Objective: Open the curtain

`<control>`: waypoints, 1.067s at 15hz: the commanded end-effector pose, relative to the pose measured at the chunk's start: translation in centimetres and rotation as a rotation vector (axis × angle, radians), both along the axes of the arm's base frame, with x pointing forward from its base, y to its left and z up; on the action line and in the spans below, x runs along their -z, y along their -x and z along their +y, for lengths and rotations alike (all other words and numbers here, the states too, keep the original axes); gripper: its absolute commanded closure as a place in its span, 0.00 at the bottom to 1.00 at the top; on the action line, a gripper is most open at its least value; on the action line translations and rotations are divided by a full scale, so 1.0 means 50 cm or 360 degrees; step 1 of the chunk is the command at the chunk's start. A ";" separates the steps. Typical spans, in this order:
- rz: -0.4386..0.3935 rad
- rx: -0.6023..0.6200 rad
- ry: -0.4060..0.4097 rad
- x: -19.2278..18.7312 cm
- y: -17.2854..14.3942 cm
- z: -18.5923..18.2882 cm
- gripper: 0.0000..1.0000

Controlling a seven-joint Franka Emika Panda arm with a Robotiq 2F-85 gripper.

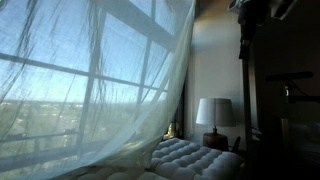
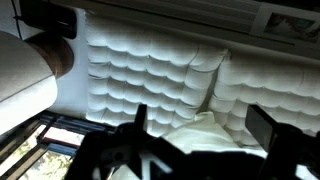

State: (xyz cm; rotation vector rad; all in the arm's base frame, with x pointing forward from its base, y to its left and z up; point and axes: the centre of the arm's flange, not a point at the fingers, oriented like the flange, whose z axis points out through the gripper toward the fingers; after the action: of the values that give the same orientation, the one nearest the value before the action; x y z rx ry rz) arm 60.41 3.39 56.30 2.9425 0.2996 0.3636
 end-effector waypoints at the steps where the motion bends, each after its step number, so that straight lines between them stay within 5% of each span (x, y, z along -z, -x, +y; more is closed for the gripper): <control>1: 0.0096 0.0046 -0.0048 0.022 -0.089 -0.039 0.00; 9: 0.0254 0.0053 -0.0044 0.089 -0.245 -0.057 0.00; 16: -0.0018 -0.0201 -0.0127 0.109 -0.319 -0.085 0.00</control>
State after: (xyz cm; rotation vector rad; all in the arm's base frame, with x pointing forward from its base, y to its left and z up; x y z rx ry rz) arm 73.61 0.04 50.56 2.9788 0.4074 0.3231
